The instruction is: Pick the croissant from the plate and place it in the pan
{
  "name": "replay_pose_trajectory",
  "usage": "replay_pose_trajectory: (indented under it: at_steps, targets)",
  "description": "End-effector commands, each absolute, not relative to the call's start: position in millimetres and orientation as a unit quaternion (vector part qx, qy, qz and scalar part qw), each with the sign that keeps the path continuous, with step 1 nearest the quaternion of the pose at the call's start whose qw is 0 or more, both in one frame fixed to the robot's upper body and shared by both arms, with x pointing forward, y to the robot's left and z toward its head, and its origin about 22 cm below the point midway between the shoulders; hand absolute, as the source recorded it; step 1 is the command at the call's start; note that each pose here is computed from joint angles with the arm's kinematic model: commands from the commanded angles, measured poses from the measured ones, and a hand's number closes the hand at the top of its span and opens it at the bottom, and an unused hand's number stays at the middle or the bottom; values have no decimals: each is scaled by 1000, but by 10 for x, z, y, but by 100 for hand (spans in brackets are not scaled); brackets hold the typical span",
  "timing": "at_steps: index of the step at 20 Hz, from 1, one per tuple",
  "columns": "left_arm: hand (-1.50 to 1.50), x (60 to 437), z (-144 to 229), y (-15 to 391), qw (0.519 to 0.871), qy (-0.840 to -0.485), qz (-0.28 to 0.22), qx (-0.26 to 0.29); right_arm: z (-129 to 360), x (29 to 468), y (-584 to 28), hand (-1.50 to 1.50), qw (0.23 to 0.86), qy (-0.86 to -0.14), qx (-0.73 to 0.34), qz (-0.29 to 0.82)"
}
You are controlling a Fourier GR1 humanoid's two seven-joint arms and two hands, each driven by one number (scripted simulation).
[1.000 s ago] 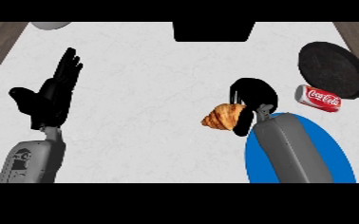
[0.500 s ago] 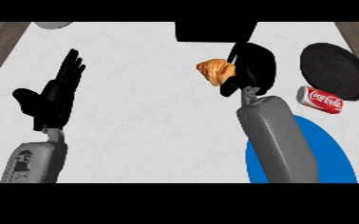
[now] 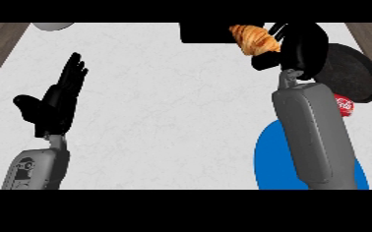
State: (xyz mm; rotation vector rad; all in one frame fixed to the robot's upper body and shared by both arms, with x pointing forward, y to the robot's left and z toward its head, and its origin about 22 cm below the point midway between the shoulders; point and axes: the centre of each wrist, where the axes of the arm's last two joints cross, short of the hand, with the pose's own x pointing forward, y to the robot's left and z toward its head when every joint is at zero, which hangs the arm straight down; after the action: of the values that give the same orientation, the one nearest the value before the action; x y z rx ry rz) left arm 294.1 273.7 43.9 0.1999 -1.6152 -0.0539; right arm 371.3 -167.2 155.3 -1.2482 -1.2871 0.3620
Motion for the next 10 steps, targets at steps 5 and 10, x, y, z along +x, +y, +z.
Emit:
replay_pose_trajectory:
  at_steps: [5,10]
  targets:
    - [0,2945,598,2699,683,-724,-24,96,1525,3806,-2658,150,611,-575,-541,55]
    - [0,3029,534,2661,682,-726,-29,84,1371,3895,-3455,150,603,-538,-587,44]
